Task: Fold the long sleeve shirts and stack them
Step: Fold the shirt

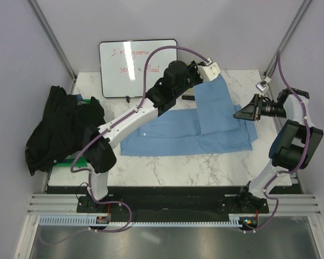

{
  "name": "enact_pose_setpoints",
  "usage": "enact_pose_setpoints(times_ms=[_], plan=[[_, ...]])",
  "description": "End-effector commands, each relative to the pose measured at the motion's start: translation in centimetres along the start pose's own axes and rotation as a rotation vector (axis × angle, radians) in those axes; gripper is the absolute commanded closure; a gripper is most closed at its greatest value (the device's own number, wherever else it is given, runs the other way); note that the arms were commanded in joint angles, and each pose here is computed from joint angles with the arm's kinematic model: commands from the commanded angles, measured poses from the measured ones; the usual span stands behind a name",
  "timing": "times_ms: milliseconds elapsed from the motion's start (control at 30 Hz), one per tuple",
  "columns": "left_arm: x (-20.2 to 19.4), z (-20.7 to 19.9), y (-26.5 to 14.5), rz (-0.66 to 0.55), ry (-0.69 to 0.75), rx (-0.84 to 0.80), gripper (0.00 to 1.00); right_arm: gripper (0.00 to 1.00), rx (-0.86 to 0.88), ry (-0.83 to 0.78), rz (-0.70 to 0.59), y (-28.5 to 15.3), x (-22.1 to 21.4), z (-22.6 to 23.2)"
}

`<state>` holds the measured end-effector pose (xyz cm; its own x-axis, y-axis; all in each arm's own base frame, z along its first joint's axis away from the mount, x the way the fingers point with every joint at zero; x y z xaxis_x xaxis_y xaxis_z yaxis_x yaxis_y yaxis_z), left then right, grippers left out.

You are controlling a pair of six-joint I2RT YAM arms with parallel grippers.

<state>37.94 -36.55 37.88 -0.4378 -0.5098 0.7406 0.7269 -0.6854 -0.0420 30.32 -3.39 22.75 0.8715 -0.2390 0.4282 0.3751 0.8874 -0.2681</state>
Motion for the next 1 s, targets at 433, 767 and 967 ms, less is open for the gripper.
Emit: enact_pose_setpoints(times_ms=[433,767,967], plan=[[1.0,0.0,5.1,-0.301,0.123,-0.047,0.98,0.75,0.019,0.056,0.096,0.8,-5.4,-1.6],[-4.3,-6.7,-6.5,-0.315,0.087,-0.41,0.98,0.91,-0.042,0.176,0.125,2.0,-7.6,-6.1],[-7.3,-9.4,-12.6,-0.321,0.178,-0.66,0.98,0.96,-0.332,0.213,0.067,2.6,-7.5,-9.4]])
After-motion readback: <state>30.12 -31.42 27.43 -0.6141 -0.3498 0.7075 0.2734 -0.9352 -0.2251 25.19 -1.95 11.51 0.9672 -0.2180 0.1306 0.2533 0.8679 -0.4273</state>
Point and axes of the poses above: each gripper's point midway between its finger pads, its own y axis out along the fingers, its own z axis along the line the jaws close on, x = y × z, the point moved 7 cm from there along -y, back along the fingers, and after that the axes turned 3 degrees about y, right-handed, at the moved point
